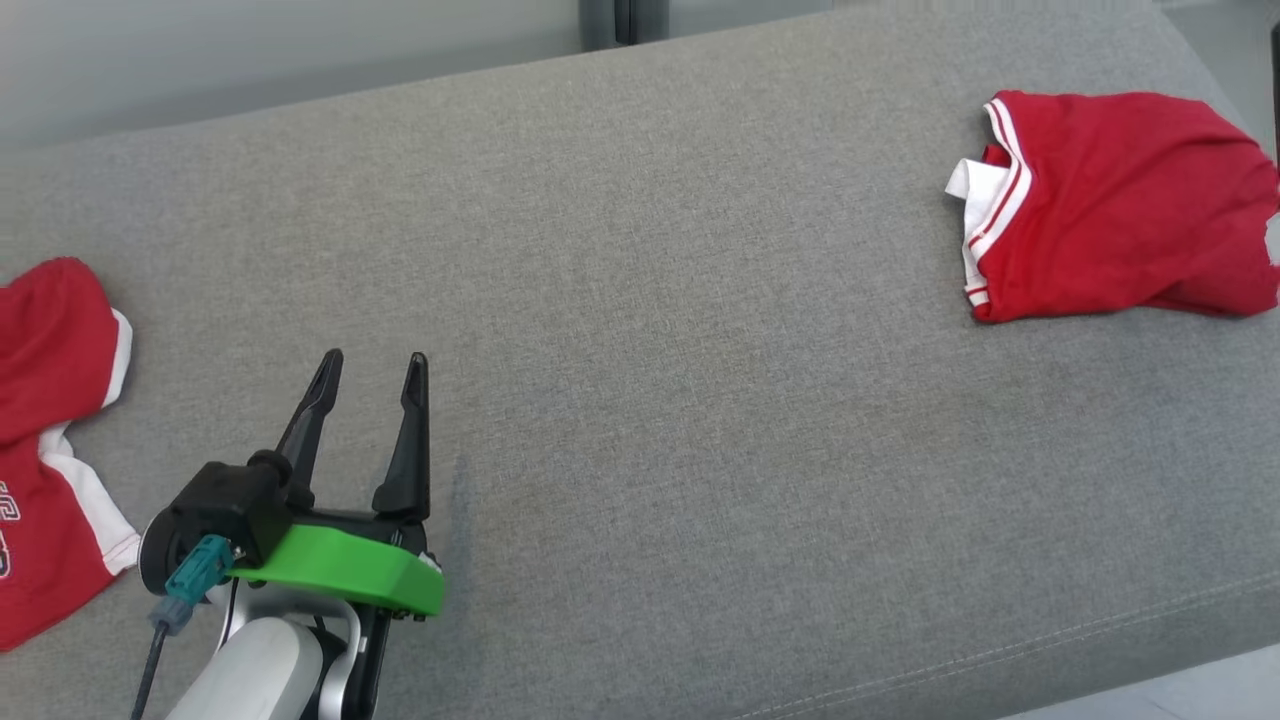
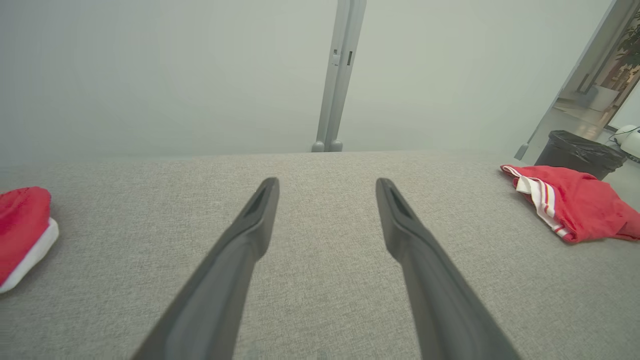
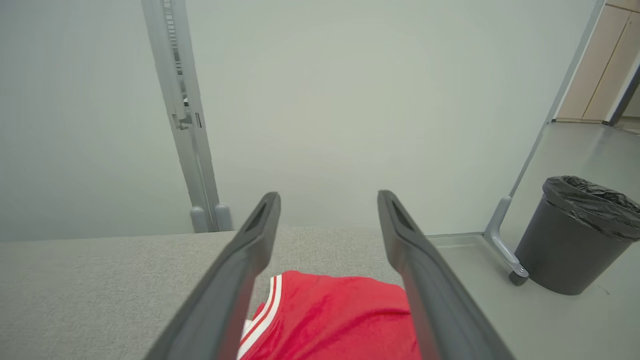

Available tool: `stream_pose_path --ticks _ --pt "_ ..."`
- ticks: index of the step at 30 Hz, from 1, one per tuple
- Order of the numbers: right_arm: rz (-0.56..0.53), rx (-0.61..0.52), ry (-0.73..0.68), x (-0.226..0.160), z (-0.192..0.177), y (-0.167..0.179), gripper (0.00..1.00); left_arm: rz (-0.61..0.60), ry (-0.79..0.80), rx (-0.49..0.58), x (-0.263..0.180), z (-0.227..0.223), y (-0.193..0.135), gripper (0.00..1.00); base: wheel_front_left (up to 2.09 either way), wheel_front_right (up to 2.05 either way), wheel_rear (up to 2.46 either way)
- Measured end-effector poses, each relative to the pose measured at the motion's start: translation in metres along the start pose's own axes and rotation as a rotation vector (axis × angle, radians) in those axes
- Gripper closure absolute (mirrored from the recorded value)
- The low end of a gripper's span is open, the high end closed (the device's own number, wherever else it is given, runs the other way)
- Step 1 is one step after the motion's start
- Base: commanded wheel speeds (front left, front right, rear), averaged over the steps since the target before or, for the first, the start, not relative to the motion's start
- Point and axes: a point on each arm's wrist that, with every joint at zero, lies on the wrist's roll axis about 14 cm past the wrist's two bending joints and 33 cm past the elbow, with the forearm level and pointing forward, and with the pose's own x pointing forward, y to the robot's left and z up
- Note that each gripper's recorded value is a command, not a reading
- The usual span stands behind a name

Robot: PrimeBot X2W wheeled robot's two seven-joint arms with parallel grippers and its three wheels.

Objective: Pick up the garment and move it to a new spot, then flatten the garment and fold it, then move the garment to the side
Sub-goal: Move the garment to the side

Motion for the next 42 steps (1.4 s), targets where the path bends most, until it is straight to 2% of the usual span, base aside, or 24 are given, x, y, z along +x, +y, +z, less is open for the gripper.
stream_pose_path --ticks 8,16,19,28,42 --pt "0.089 0.023 -0.082 -0.025 0.021 0.027 0.0 0.049 -0.049 0.013 -0.024 0.021 0.007 0.0 0.0 0.0 0.0" --pt "0.172 0.083 -0.095 -0.076 0.002 0.071 0.0 0.148 -0.1 0.026 -0.063 0.039 0.028 0.0 0.0 0.0 0.0" --pt "0.182 0.103 -0.1 -0.086 -0.002 0.081 0.0 0.167 -0.113 0.024 -0.072 0.043 0.031 0.0 0.0 0.0 0.0" --pt "0.279 0.144 -0.106 -0.124 -0.011 0.14 0.0 0.238 -0.168 0.023 -0.1 0.056 0.041 0.0 0.0 0.0 0.0" --pt "0.257 0.182 -0.079 -0.153 -0.029 0.165 0.0 0.299 -0.22 0.033 -0.118 0.061 0.046 0.0 0.0 0.0 0.0"
